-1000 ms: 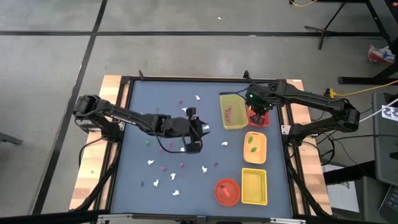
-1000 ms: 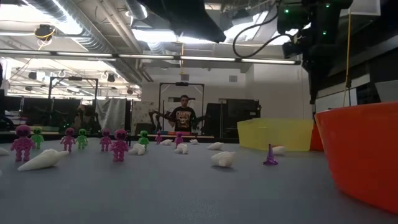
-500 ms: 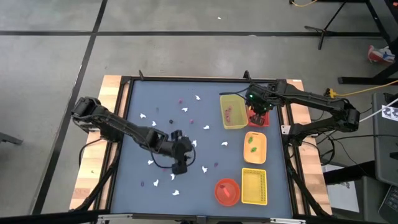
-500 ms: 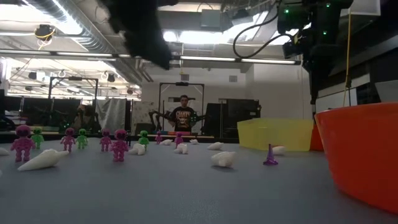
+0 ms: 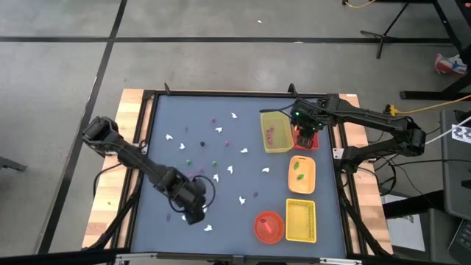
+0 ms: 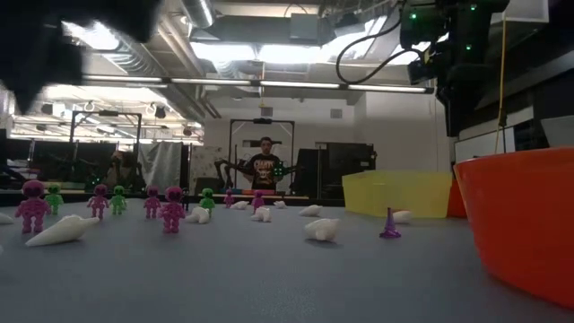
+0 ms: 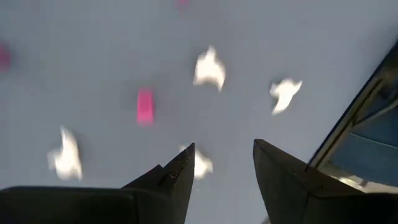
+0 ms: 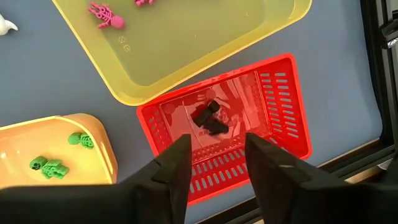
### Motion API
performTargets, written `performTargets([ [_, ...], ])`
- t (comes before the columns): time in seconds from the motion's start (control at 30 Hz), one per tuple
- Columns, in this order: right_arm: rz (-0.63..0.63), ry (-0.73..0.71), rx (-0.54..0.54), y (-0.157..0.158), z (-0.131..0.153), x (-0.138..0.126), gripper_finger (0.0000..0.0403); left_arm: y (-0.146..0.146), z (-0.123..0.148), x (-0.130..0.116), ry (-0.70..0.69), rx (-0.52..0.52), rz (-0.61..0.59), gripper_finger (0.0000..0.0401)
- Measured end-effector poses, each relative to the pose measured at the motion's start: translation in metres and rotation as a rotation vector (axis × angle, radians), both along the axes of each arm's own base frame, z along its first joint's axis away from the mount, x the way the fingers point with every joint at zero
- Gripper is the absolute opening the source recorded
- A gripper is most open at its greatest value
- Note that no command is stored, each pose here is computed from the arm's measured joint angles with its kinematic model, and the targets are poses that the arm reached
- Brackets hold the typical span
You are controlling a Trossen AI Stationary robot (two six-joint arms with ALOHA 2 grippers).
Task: Sort Halloween decoration
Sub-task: Put the black skeleton toy into the red box, then put the violet witch hat toy into the orange bin
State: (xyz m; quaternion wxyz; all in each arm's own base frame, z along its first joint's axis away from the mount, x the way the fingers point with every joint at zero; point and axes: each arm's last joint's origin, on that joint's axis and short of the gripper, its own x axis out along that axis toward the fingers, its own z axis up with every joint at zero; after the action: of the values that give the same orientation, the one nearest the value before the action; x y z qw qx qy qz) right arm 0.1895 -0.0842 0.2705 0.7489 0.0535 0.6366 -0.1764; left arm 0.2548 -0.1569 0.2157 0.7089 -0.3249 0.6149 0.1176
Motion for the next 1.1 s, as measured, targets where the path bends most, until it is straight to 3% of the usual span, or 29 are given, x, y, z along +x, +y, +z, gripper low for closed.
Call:
performTargets([
  [0.17, 0.000, 0.000, 0.000, 0.000, 0.000, 0.000, 0.0153, -0.020, -0.002, -0.020, 0.126, -0.032, 0.184, 0.0147],
  [0.43, 0.000, 0.000, 0.000, 0.000, 0.000, 0.000, 0.0152, -0.045, -0.004, -0.042, 0.204, -0.056, 0.392, 0.0147],
  [0.83, 0.002, -0.004, 0.010, 0.000, 0.000, 0.000, 0.0152, -0.060, -0.006, -0.058, 0.259, -0.058, 0.510, 0.0147],
  [1.1, 0.002, -0.004, 0.010, 0.000, 0.000, 0.000, 0.0152, -0.071, -0.024, -0.060, 0.306, -0.014, 0.583, 0.0147],
])
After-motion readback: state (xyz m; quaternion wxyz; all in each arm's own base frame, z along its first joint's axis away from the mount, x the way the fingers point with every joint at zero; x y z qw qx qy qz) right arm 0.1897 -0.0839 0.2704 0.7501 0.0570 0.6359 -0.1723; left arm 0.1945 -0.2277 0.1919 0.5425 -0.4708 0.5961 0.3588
